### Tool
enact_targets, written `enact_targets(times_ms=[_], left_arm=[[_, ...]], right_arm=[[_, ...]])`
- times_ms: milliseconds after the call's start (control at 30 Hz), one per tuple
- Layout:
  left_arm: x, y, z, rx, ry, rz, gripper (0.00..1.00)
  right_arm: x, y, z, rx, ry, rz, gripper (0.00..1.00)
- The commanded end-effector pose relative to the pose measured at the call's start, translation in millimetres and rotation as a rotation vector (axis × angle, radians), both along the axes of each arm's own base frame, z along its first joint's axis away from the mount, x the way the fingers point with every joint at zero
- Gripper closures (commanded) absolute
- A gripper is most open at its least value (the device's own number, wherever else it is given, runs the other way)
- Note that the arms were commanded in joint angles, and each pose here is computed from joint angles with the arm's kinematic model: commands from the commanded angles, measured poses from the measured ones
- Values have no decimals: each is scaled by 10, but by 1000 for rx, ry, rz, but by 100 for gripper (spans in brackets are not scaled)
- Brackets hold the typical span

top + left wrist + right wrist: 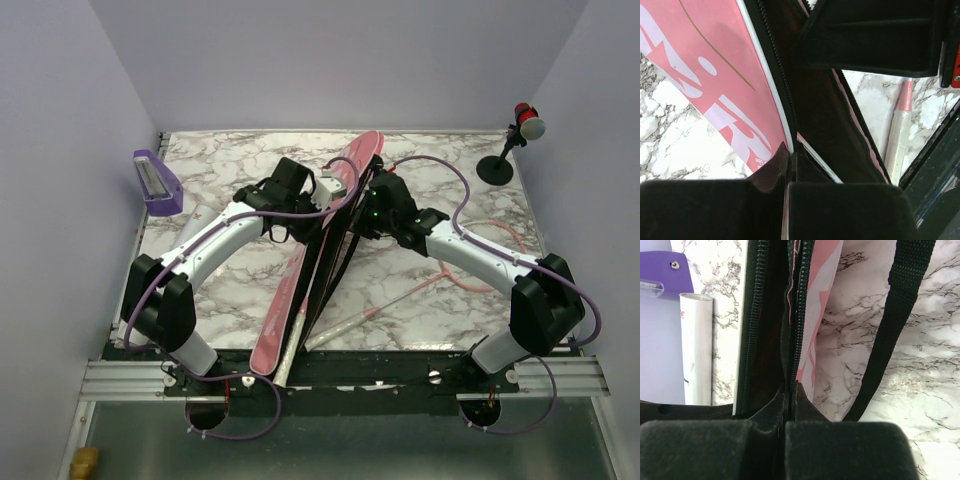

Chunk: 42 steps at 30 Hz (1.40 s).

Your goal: Pack up the badminton gear

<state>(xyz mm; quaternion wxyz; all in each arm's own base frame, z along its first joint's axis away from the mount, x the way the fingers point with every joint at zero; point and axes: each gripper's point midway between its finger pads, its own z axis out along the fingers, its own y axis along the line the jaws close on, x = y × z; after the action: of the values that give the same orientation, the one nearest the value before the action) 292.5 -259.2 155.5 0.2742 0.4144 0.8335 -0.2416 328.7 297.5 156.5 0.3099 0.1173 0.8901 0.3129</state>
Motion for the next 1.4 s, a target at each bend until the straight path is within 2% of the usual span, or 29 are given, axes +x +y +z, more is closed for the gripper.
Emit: enact_targets(times_ms=[0,133,233,333,467,733,967,1167,1367], left_arm=[[61,24,95,-9,-39,25,100],[96,30,110,-26,-24,59,100],[222,45,181,-67,-3,113,100],[336,65,229,-102,38,160,100],[423,113,277,-141,53,193,100],[368,131,131,-154,99,211,100],[425,178,67,-165,128,242,100],[487,187,96,-177,137,251,100],[512,183,144,-184,130,249,100]], right_arm=[[-2,61,197,32,-38,22,99],[8,-9,146,-8,-17,-7,96],[-8,-101,138,-46,-5,-35,77],[-31,-253,179,-82,-8,-80,51],[-168,-566,130,-163,30,-162,36],[-871,-1392,-426,-401,304,-366,37],[-1302,-1871,-639,-493,397,-521,43],[-1432,-2060,-928,-554,438,-573,48],[-1307,-2065,-1087,-539,432,-610,50]])
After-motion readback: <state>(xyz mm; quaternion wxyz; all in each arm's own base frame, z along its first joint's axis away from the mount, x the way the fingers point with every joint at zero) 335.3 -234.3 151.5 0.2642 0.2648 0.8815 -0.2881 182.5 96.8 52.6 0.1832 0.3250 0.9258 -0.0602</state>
